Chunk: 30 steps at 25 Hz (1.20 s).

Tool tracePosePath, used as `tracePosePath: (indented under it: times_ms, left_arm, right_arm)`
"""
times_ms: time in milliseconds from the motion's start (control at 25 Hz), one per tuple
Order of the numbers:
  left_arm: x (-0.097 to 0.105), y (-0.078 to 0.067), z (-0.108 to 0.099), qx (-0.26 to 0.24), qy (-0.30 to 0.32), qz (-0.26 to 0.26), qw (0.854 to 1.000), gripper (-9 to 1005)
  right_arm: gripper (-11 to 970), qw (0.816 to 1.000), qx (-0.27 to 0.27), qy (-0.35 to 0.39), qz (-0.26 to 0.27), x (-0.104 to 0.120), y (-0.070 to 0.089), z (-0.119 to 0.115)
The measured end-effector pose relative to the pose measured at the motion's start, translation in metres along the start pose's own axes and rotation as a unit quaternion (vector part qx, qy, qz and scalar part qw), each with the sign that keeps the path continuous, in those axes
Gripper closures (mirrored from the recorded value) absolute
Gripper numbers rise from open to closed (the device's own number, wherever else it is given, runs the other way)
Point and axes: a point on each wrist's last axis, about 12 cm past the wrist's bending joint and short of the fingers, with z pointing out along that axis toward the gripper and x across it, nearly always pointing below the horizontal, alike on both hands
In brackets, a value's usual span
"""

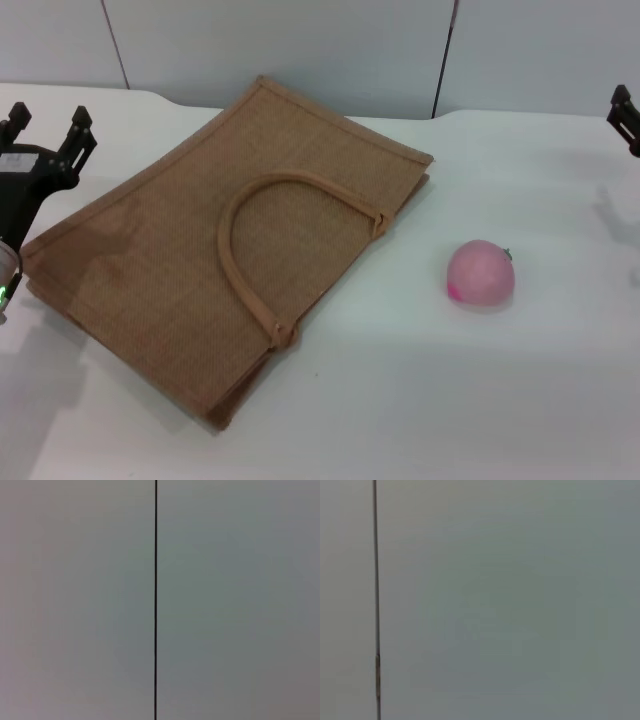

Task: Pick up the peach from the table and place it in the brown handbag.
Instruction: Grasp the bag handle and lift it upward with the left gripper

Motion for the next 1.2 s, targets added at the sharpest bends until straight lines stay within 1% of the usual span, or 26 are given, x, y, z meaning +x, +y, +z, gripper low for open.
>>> tracePosePath:
  times_ms: [240,720,800,920,1000,1080,1200]
  left_arm:
    - [0.000,0.000,0.000,-0.001,0.000,0.000,1.000,236]
    - [0.000,0.000,0.002,-0.004,0.000,-0.002,1.000,242]
    - [-0.001,-0.001,0.006,0.006,0.004,-0.012,1.000,244]
    - [-0.003,-0.005,0.013,0.040,0.016,-0.042,0.998,245]
    - [-0.006,-0.008,0.019,0.081,0.026,-0.054,0.995,246]
    - [-0.011,-0.009,0.026,0.136,0.042,-0.057,0.988,247]
    - [-0.018,-0.007,0.034,0.197,0.074,-0.059,0.976,249]
  right_arm:
    - [79,1.000,-0.007,0.000,-0.004,-0.002,0.003,0.003]
    - [79,1.000,-0.008,0.000,-0.004,-0.003,0.004,0.005]
    - [79,1.000,-0.008,0.004,-0.005,-0.002,0.004,0.005]
    - [79,1.000,-0.007,0.015,-0.006,-0.001,0.003,0.006]
    - [79,1.000,-0.008,0.018,-0.008,0.000,0.004,0.007]
    - [79,1.000,-0.010,0.019,-0.010,0.000,0.004,0.007]
    - [79,1.000,-0.014,0.020,-0.013,0.000,0.006,0.007]
